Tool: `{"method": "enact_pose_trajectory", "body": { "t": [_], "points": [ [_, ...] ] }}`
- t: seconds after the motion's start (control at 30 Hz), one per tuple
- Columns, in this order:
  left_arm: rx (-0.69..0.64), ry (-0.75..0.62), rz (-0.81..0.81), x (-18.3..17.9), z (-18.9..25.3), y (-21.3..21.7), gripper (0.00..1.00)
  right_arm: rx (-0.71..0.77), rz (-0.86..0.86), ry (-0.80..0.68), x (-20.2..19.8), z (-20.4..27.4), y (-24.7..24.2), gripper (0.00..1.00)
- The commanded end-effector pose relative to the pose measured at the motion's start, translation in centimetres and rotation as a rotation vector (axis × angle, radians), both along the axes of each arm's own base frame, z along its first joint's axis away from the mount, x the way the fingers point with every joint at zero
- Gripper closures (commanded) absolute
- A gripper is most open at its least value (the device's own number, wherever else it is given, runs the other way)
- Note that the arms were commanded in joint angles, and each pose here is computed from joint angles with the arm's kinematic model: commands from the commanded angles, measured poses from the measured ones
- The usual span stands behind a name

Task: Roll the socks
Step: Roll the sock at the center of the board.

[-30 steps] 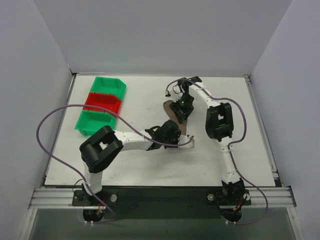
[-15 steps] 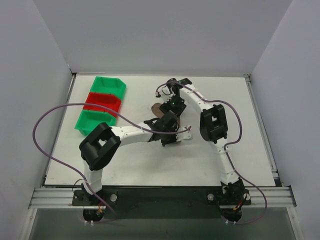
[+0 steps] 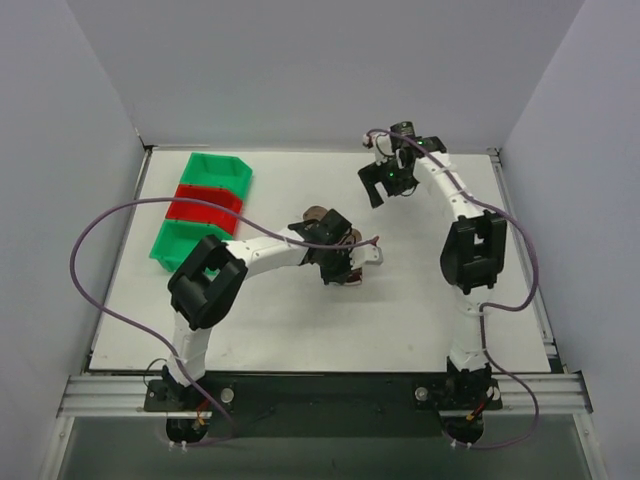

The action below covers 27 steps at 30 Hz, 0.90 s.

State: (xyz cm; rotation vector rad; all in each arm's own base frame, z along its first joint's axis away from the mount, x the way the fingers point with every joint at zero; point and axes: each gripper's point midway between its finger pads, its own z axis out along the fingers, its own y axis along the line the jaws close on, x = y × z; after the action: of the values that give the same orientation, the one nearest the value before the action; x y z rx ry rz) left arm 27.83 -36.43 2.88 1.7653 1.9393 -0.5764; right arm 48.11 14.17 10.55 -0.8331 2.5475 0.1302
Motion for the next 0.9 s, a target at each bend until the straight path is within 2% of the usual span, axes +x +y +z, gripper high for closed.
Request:
{"method": "enact_pose_trajectory", "body": {
  "t": [0.0, 0.13, 0.17, 0.27, 0.3, 0.5, 0.6, 0.73, 0.83, 0.87],
  "points": [
    [0.107, 0.154, 0.006, -1.9, -2.6, 1.4, 1.00, 0.008, -0.192, -0.133, -1.6, 5.2, -4.4, 0.13],
    [0.116, 0.209, -0.005, -2.0, -2.6, 0.8, 1.00, 0.029, -0.172, -0.207, -3.9, 5.5, -6.2, 0.14],
    [0.141, 0.238, -0.004, -2.3, -3.3, 1.1, 1.00, 0.022, -0.163, -0.191, -5.8, 4.5, -6.6, 0.14],
    [0.155, 0.276, 0.000, -1.8, -3.7, 0.8, 1.00, 0.041, -0.126, -0.224, -7.6, 4.7, -7.3, 0.15],
    [0.141, 0.272, -0.001, -1.3, -3.2, 0.3, 1.00, 0.034, -0.113, -0.191, -9.0, 3.3, -7.8, 0.15],
    [0.154, 0.373, 0.011, -1.5, -3.7, 0.2, 1.00, 0.016, 0.076, -0.228, -14.2, 2.4, -8.3, 0.21],
    [0.158, 0.409, 0.023, -1.4, -3.7, -0.1, 1.00, 0.013, 0.176, -0.303, -15.7, 3.3, -8.4, 0.24],
    [0.174, 0.484, 0.043, -1.3, -3.9, -0.4, 1.00, -0.028, 0.301, -0.338, -18.9, 0.8, -8.5, 0.27],
    [0.177, 0.541, 0.070, -0.7, -3.9, -0.4, 1.00, -0.062, 0.387, -0.402, -20.1, 0.8, -8.1, 0.27],
    [0.188, 0.553, 0.079, -0.7, -4.2, -0.3, 1.00, -0.065, 0.414, -0.383, -21.0, -0.5, -7.8, 0.27]
  ]
}}
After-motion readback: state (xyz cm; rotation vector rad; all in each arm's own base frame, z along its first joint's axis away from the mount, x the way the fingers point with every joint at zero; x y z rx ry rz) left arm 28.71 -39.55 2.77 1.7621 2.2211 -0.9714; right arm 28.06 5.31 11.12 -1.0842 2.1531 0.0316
